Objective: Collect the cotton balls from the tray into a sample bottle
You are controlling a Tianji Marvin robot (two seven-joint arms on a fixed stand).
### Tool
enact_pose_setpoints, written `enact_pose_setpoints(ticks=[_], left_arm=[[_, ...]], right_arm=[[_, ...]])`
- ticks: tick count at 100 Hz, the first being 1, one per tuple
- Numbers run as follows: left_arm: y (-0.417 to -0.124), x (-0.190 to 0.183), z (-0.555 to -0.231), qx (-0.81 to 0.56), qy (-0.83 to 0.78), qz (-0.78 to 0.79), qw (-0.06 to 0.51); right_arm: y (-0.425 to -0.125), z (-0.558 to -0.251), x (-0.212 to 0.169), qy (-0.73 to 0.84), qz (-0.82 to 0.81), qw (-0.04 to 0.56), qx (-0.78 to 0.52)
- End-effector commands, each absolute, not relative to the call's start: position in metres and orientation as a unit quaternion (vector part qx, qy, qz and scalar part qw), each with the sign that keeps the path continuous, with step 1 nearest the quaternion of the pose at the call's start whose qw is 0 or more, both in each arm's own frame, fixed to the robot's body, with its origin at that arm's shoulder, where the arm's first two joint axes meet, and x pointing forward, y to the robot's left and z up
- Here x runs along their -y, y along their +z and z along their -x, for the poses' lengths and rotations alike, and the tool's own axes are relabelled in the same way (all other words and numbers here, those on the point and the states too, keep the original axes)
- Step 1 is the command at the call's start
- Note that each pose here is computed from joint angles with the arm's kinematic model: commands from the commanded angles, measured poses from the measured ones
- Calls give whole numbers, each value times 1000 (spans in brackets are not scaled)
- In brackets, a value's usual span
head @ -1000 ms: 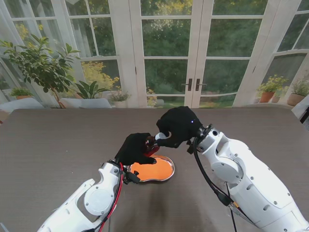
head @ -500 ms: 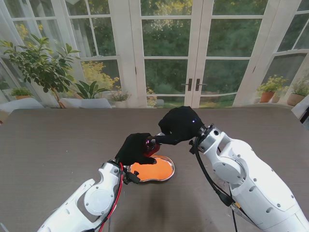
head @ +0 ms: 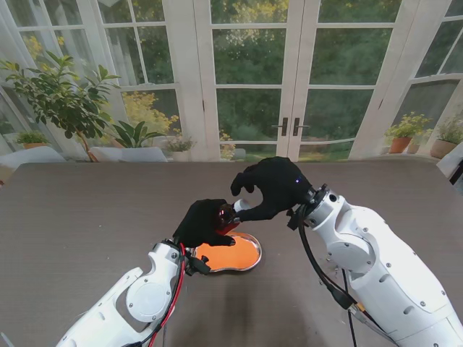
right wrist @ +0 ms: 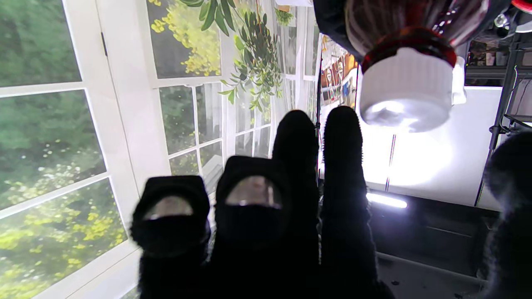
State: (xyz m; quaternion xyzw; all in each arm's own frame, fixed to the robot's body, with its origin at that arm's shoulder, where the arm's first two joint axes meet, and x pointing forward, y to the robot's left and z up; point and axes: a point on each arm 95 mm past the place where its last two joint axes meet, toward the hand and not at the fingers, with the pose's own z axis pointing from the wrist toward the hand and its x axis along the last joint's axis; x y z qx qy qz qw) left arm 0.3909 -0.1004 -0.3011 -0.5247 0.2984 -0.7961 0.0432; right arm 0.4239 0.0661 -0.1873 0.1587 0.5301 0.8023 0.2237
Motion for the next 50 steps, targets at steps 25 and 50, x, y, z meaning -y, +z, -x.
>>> enact_pose_setpoints(ticks=[25, 50], left_arm=[[-301, 104, -390, -304, -794, 526, 35], [-301, 103, -390, -304, -793, 526, 36]], right_arm=[[-192, -425, -68, 802, -149, 220, -536], [-194, -426, -67, 798, -149, 219, -541]])
